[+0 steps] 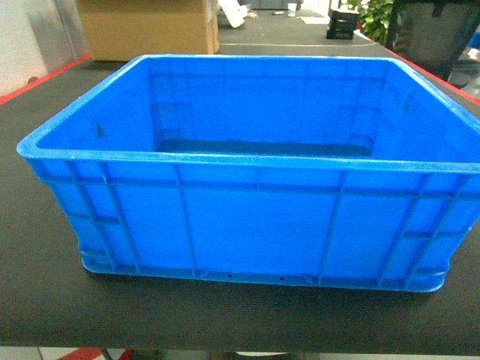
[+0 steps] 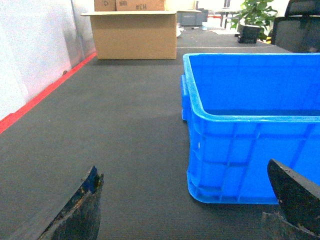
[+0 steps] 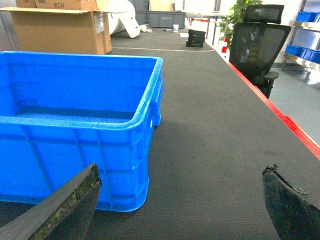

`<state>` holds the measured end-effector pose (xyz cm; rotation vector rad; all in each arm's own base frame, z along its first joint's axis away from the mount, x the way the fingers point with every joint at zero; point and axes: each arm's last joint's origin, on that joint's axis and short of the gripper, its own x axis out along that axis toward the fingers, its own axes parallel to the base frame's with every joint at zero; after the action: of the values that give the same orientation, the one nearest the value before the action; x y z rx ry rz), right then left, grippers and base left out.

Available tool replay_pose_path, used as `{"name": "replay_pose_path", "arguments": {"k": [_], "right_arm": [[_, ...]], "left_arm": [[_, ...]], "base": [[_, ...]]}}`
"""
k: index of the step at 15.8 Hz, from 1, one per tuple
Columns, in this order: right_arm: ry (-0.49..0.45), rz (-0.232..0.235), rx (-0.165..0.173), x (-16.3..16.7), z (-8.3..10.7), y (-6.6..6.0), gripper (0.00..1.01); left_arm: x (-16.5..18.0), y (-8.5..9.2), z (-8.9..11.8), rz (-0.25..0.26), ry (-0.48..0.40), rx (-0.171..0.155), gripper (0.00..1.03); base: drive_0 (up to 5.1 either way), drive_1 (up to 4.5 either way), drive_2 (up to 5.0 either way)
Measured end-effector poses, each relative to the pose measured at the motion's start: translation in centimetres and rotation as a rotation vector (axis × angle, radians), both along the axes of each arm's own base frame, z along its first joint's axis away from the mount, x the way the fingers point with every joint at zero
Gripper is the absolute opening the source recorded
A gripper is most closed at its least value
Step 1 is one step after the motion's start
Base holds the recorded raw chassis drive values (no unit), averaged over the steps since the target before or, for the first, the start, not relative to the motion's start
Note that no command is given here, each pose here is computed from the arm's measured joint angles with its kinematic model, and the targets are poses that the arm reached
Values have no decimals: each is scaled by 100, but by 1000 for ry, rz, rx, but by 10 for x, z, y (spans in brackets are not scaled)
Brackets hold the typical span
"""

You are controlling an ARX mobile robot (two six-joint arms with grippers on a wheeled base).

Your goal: Place box next to blue box on left shelf

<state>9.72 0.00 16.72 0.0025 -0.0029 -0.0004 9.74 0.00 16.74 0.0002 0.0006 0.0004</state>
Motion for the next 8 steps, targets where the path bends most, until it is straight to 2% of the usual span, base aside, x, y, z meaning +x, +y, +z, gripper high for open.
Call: {"name": "replay_pose_path", "arguments": {"k": [8], "right_arm": [[0,0,0,0,0,0,98]], "left_arm": [[0,0,0,0,0,0,98]], "base": [[0,0,0]]}}
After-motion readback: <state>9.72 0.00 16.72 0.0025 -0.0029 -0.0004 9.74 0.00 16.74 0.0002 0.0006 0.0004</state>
